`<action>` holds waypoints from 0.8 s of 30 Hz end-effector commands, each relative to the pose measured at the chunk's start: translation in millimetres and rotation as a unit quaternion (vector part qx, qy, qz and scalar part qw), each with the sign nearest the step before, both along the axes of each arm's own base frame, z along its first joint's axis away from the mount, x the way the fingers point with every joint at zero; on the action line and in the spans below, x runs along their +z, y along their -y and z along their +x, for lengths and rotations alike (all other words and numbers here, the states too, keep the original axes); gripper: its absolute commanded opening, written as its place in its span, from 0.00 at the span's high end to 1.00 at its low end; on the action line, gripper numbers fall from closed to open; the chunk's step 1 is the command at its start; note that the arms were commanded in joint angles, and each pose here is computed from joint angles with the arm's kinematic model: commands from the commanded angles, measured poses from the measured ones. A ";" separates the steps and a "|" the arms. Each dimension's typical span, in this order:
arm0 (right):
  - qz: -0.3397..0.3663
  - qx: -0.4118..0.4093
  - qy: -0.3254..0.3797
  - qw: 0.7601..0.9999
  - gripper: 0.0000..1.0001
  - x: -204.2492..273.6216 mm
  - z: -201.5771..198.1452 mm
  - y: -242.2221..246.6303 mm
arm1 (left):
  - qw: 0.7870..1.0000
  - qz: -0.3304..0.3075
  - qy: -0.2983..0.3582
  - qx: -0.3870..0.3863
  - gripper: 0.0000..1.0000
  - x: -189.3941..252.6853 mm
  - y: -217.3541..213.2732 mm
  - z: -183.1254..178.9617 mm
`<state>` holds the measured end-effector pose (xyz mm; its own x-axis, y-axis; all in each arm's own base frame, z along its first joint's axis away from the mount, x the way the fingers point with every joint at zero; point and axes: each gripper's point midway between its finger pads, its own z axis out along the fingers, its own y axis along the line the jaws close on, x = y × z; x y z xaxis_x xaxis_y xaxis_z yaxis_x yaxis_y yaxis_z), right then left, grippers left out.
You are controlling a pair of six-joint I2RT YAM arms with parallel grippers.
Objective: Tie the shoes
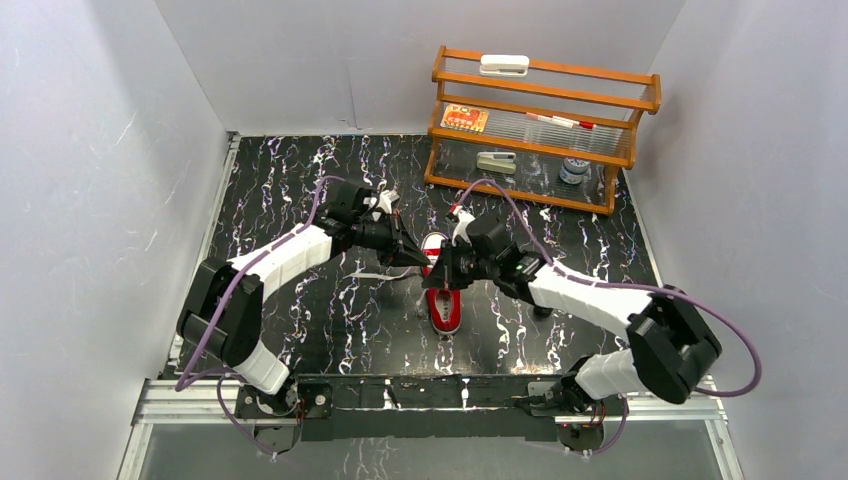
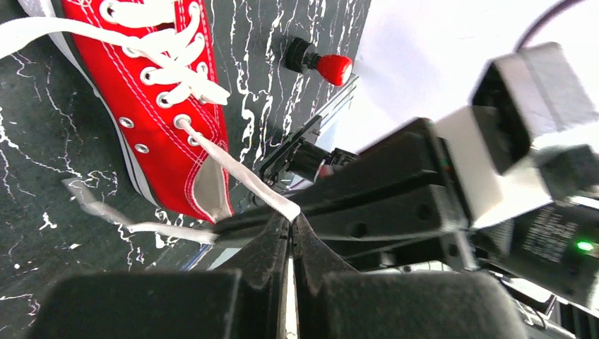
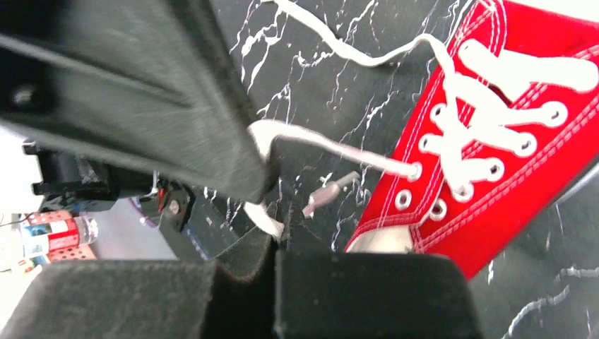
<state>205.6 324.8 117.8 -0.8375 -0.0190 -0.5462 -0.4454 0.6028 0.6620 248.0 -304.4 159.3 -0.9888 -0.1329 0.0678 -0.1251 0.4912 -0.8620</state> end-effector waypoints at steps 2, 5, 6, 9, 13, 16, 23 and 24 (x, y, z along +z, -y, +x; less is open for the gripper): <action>-0.065 0.017 -0.049 0.997 1.00 39.1 -19.6 36.6 | 0.999 -0.002 0.030 -0.019 1.00 8.0 -2.3 0.5; -0.118 0.028 -0.090 0.989 1.00 43.0 -23.1 59.1 | 0.999 0.001 0.031 -0.016 1.00 -0.4 -2.7 2.6; -0.134 0.037 -0.092 0.986 1.00 44.9 -23.3 63.2 | 0.999 -0.001 0.031 -0.015 1.00 -2.4 -2.1 4.4; -0.206 0.055 -0.097 0.972 1.00 45.2 -15.8 75.2 | 1.000 0.000 0.027 -0.014 1.00 -8.3 0.0 8.3; -0.305 0.045 -0.076 0.948 1.00 43.7 13.3 92.6 | 1.000 0.005 0.021 -0.014 1.00 -15.5 3.2 15.1; -0.351 0.037 -0.051 0.934 1.00 42.7 38.4 96.6 | 1.000 0.014 0.017 -0.012 1.00 -21.1 4.5 20.9; -0.407 0.038 -0.007 0.913 0.95 25.1 87.9 88.2 | 0.999 0.047 0.004 0.002 1.00 -33.8 -1.0 35.3; -0.414 0.037 -0.004 0.910 0.94 21.0 93.0 88.0 | 0.999 0.050 0.003 0.002 1.00 -34.8 -2.2 36.6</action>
<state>261.4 266.2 134.3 -0.8534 -0.4402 -0.2792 -0.5007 0.8413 0.2039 287.1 -320.1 141.5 -0.9920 -0.1262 -0.0003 -0.0633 0.5001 -0.8637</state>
